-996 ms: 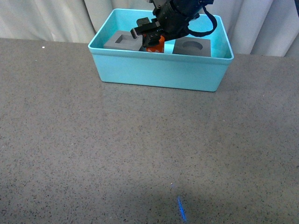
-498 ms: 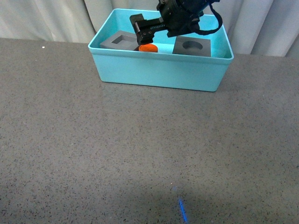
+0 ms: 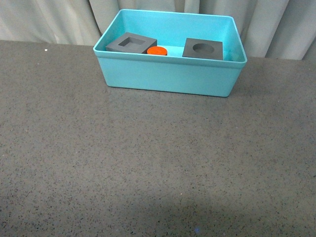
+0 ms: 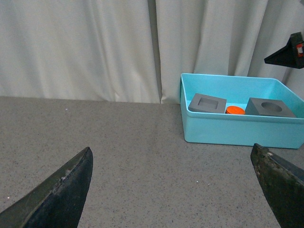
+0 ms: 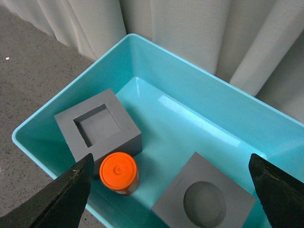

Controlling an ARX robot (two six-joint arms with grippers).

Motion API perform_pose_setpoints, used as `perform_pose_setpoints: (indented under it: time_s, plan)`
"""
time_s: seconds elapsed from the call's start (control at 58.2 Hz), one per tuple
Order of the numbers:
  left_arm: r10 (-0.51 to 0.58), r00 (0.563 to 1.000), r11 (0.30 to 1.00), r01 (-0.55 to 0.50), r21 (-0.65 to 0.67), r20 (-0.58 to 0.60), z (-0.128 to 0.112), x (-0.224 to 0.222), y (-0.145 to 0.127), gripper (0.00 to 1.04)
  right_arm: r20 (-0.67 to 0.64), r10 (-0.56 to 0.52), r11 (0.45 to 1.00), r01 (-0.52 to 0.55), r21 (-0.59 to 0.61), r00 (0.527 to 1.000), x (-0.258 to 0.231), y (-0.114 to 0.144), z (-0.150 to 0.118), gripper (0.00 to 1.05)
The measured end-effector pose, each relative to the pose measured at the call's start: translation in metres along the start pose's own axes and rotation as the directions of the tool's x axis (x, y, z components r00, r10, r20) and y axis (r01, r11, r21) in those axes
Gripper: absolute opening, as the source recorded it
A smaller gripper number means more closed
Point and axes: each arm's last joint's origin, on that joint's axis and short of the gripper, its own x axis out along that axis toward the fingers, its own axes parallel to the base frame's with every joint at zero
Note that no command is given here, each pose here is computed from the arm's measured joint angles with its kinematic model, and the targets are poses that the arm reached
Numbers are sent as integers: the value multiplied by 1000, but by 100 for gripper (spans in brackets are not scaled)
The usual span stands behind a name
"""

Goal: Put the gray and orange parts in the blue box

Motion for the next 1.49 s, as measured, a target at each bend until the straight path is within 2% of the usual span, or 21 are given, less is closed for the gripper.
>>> perform_pose_setpoints:
  time_s: [0.052, 0.103, 0.12, 0.137, 0.189, 0.258, 0.326, 0.378, 0.429, 0.481, 0.584, 0.962, 1.185, 1.253, 1.322, 1.494]
  plan:
    - [0, 1000, 1000, 0, 0, 0, 0, 0, 0, 98, 29, -26, 1000, 26, 1, 999, -9, -1, -2, 95]
    - [0, 1000, 1000, 0, 0, 0, 0, 0, 0, 98, 132, -182, 983, 177, 44, 974, -22, -2, -6, 89]
    - [0, 1000, 1000, 0, 0, 0, 0, 0, 0, 98, 184, -259, 966, 250, 73, 948, -29, -3, -8, 85]
    - [0, 1000, 1000, 0, 0, 0, 0, 0, 0, 98, 207, -295, 955, 283, 86, 933, -32, -4, -10, 83]
    - [0, 1000, 1000, 0, 0, 0, 0, 0, 0, 98, 309, -434, 901, 397, 175, 846, -57, -8, -20, 73]
    - [0, 1000, 1000, 0, 0, 0, 0, 0, 0, 98, 384, -489, 872, 429, 235, 783, -84, -13, -35, 63]
    - [0, 1000, 1000, 0, 0, 0, 0, 0, 0, 98, 418, -508, 861, 436, 261, 753, -107, -17, -49, 53]
    - [0, 1000, 1000, 0, 0, 0, 0, 0, 0, 98, 424, -516, 857, 440, 270, 745, -123, -18, -64, 44]
    - [0, 1000, 1000, 0, 0, 0, 0, 0, 0, 98, 399, -516, 856, 442, 268, 758, -142, -17, -92, 29]
    - [0, 1000, 1000, 0, 0, 0, 0, 0, 0, 98, 377, -512, 858, 441, 263, 772, -152, -14, -110, 18]
    - [0, 1000, 1000, 0, 0, 0, 0, 0, 0, 98, 371, -506, 862, 437, 259, 779, -170, -11, -128, 1]
    - [0, 1000, 1000, 0, 0, 0, 0, 0, 0, 98, 374, -509, 860, 438, 262, 775, -226, 3, -173, 0]
    - [0, 1000, 1000, 0, 0, 0, 0, 0, 0, 98, 375, -490, 871, 421, 254, 787, -247, 7, -191, 0]
    - [0, 1000, 1000, 0, 0, 0, 0, 0, 0, 98, 386, -509, 860, 437, 263, 769, -253, 7, -199, 0]
    - [0, 1000, 1000, 0, 0, 0, 0, 0, 0, 98, 371, -514, 856, 442, 266, 773, -256, 9, -207, 0]
    - [0, 1000, 1000, 0, 0, 0, 0, 0, 0, 98, 367, -509, 859, 438, 264, 778, -265, 15, -213, 0]
